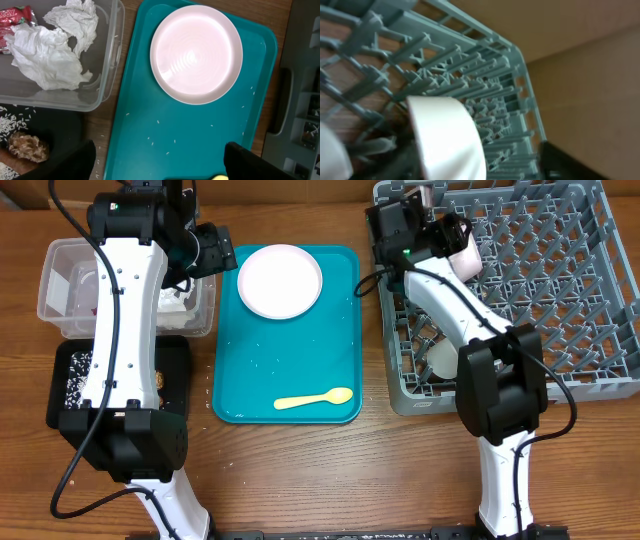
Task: Sort waste into correct bins and load items into the dishwasher
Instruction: 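Release the pink bowl in the rack and move the right gripper to the pink plate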
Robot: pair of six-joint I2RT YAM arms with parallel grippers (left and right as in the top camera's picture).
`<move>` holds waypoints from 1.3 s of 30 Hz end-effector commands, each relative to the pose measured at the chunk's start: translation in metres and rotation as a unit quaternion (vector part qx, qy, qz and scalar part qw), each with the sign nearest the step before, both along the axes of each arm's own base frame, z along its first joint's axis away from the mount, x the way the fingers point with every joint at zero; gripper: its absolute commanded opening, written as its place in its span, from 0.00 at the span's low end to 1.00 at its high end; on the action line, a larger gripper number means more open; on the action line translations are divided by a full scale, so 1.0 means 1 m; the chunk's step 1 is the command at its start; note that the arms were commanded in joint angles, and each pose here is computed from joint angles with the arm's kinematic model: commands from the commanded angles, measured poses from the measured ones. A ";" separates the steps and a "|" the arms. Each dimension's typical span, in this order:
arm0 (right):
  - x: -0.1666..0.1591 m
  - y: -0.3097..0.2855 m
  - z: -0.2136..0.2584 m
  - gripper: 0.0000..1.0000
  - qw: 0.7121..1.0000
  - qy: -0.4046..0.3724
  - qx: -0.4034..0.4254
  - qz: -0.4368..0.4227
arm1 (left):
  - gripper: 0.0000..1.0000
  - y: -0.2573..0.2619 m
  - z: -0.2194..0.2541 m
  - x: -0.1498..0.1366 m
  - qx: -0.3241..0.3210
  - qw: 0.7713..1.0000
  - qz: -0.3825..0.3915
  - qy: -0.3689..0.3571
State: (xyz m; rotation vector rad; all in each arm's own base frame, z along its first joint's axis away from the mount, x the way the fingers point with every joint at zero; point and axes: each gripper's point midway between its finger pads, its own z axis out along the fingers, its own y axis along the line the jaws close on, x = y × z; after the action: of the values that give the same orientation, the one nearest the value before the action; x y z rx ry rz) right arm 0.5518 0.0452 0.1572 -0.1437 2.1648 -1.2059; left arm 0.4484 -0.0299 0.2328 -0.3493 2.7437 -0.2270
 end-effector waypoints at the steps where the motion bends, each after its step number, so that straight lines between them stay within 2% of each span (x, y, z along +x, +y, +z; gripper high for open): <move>1: -0.001 0.013 0.007 1.00 0.999 -0.033 0.025 -0.001 | 0.84 0.001 0.003 0.000 0.000 1.000 0.006 -0.004; 4: -0.003 0.019 0.021 1.00 0.995 -0.072 0.072 -0.006 | 0.84 0.001 0.003 -0.001 0.000 1.000 0.006 -0.001; 8: -0.009 0.038 0.048 1.00 0.980 -0.084 0.176 0.036 | 0.84 0.001 0.002 -0.002 0.000 1.000 0.006 0.001; 11: -0.019 0.064 0.070 1.00 0.954 -0.075 0.276 0.089 | 0.84 0.001 0.002 -0.002 0.000 1.000 0.006 0.001; 13: -0.031 0.096 0.080 1.00 0.919 -0.042 0.362 0.150 | 0.84 0.001 0.002 -0.002 0.000 1.000 0.006 0.001; 15: -0.049 0.132 0.092 1.00 0.870 0.001 0.441 0.220 | 0.84 0.001 0.002 -0.002 0.000 1.000 0.006 0.002; 18: -0.076 0.186 0.111 1.00 0.777 0.054 0.540 0.318 | 0.82 0.001 0.002 -0.003 0.000 1.000 0.006 0.003; 19: -0.079 0.197 0.116 1.00 0.752 0.058 0.570 0.327 | 0.82 0.001 0.002 -0.003 0.000 1.000 0.006 0.002; 21: -0.077 0.207 0.113 1.00 0.727 0.057 0.614 0.302 | 0.83 0.001 0.003 -0.001 0.000 1.000 0.006 -0.002; 25: -0.067 0.221 0.080 1.00 0.721 0.073 0.635 0.266 | 0.84 0.001 0.004 0.001 0.000 1.000 0.006 -0.006; 26: -0.066 0.226 0.068 0.97 0.720 0.081 0.641 0.252 | 0.85 0.001 0.004 0.001 0.000 1.000 0.006 -0.006; 30: -0.061 0.244 0.014 0.80 0.721 0.102 0.661 0.182 | 0.87 0.001 0.004 0.002 0.000 1.000 0.006 -0.007; 35: -0.058 0.251 -0.055 0.63 0.756 0.103 0.640 0.093 | 0.87 0.001 0.004 0.001 0.000 1.000 0.006 -0.006; 39: -0.062 0.267 -0.086 0.49 0.759 0.111 0.637 0.077 | 0.87 0.001 0.004 0.002 0.000 1.000 0.006 -0.007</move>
State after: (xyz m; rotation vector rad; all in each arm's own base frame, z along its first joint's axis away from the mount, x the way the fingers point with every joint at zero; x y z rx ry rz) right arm 0.4874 0.3051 0.0832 0.0460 2.6312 0.6013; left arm 0.4494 -0.0299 0.2332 -0.3491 2.7395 -0.2272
